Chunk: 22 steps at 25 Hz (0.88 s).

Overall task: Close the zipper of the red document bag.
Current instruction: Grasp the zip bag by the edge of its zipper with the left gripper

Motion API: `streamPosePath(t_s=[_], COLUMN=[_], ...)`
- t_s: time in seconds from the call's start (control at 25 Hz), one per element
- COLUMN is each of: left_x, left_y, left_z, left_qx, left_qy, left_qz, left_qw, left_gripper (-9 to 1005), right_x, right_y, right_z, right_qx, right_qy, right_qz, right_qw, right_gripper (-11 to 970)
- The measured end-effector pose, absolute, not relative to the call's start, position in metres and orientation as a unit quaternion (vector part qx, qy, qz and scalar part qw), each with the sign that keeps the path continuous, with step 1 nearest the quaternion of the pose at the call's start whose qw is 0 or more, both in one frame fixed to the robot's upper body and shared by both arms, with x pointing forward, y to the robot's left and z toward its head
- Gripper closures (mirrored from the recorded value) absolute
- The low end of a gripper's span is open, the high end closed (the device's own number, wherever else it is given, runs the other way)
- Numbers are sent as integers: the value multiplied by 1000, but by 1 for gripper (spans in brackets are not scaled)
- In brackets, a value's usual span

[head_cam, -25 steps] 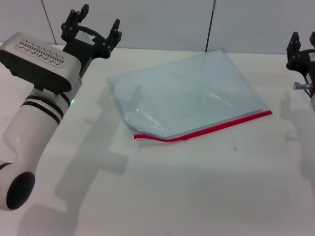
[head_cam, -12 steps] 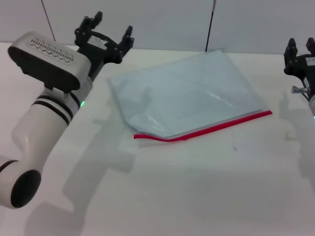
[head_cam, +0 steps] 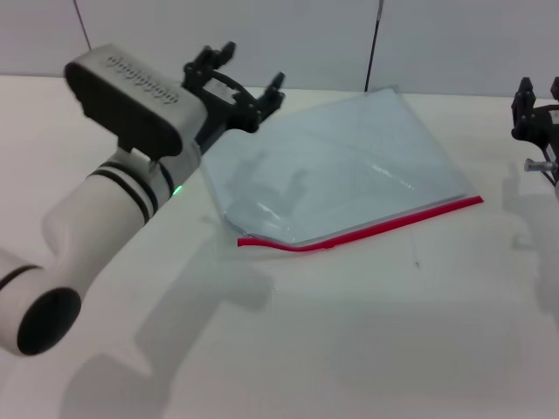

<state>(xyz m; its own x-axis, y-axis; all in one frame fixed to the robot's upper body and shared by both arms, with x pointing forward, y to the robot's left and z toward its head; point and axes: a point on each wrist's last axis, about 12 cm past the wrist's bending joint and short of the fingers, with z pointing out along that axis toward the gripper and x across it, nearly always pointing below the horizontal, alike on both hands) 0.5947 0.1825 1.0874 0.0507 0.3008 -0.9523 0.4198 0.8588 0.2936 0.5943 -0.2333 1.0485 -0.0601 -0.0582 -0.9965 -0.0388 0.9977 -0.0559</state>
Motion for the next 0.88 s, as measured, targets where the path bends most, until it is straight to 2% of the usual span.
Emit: streamPosePath(t_s=[0.88], left_x=[598], left_y=[161], left_z=[1128], left_qx=[414], left_qy=[749], left_qz=[-13], left_qw=[517], left_gripper=[221], right_x=[595], right_y=[-234], right_z=[1049], right_qx=[-30], right_qy=[728], right_qz=[-8], right_qw=[685], right_gripper=[552])
